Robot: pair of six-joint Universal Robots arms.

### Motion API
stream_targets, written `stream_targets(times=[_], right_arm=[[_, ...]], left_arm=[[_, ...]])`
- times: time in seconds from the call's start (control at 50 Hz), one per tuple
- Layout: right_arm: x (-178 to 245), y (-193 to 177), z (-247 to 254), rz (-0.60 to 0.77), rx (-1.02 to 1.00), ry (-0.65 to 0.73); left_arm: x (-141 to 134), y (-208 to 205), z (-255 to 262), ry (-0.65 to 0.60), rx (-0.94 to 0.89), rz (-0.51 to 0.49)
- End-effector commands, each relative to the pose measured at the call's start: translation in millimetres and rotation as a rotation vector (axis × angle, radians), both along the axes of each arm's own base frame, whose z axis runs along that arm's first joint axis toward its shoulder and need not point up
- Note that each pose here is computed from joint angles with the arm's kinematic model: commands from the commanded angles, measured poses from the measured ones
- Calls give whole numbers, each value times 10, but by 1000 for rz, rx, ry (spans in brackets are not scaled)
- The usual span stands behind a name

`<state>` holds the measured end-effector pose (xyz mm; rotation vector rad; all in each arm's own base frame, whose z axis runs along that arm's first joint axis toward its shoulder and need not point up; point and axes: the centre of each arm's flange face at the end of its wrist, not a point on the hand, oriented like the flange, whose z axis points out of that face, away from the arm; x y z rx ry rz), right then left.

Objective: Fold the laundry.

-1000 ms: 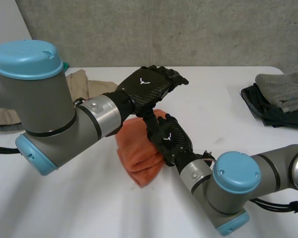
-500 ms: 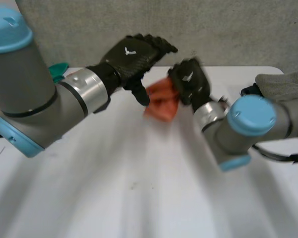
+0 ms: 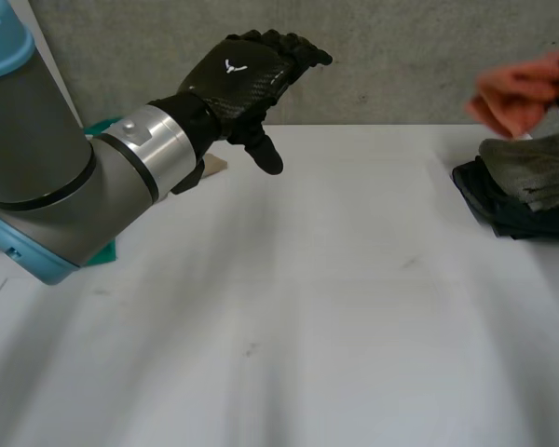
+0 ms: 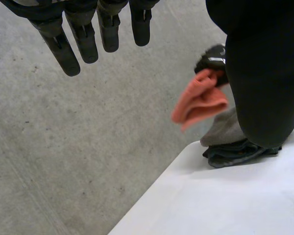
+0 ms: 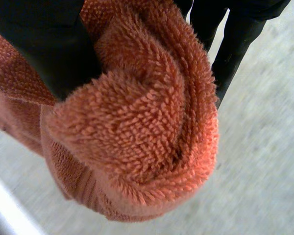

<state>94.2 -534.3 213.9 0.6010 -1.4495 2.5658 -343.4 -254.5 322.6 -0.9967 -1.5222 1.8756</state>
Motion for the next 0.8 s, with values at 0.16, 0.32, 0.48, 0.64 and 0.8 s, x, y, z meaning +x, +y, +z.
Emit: stream_targets(times=[0.16, 0.32, 0.48, 0.64, 0.8], right_arm=[[-770, 140, -822, 59, 234, 67], [-1081, 317, -217, -127, 211, 4], [-1195, 690, 284, -181, 317, -35], [-1462, 965, 872, -355, 321, 50], [-444, 1064, 1493, -337, 39, 231]], left_arm=[[-43, 26, -124, -19, 28, -13], [-91, 91, -135, -23, 28, -32], [-116, 152, -99, -16, 23, -46], [-134, 191, -61, -10, 15, -56], [-39, 202, 463, 97, -124, -16]])
